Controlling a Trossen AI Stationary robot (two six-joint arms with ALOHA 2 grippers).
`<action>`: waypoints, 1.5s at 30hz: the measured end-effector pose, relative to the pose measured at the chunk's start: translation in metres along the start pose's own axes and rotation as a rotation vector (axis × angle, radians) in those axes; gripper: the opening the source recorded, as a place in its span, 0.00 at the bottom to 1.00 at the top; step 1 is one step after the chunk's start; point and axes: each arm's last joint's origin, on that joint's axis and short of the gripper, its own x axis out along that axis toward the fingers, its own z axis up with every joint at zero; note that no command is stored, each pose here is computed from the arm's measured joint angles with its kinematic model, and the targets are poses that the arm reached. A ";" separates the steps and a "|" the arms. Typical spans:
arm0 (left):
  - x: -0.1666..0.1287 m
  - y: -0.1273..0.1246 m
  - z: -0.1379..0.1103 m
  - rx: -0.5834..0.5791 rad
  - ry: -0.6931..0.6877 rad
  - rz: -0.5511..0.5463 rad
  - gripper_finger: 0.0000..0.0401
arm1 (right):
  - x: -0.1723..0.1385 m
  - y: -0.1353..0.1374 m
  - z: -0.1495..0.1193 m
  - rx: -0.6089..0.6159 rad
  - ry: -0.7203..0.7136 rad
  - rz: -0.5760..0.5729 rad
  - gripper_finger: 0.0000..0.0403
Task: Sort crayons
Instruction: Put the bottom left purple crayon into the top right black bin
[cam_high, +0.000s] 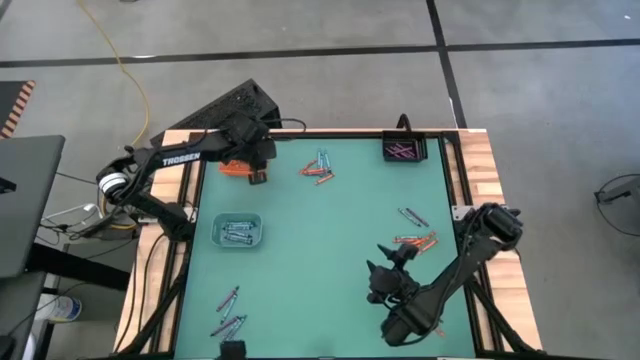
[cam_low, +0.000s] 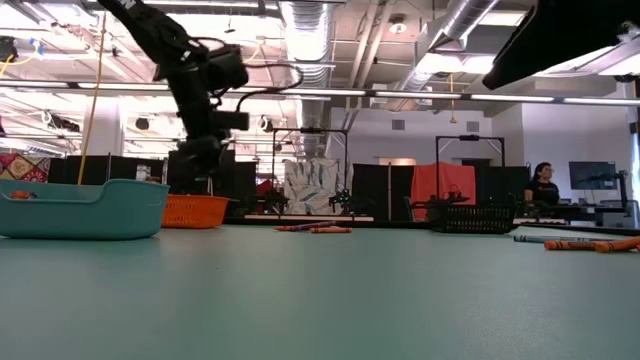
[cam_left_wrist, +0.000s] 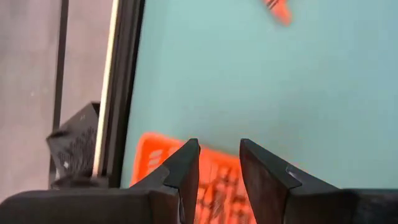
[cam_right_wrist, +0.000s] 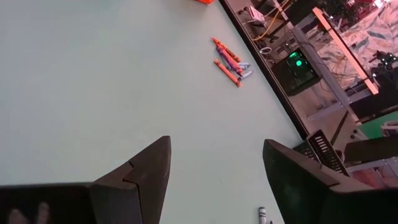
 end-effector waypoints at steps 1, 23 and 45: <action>-0.002 -0.004 0.005 0.004 -0.013 -0.006 0.26 | 0.001 -0.001 0.001 0.001 0.003 -0.004 0.63; -0.058 -0.156 0.069 0.226 -0.247 -0.157 0.26 | 0.012 0.004 0.007 -0.080 0.080 0.055 0.63; -0.081 -0.199 0.068 0.215 -0.295 -0.191 0.26 | 0.018 0.035 0.038 0.379 -0.011 0.291 0.63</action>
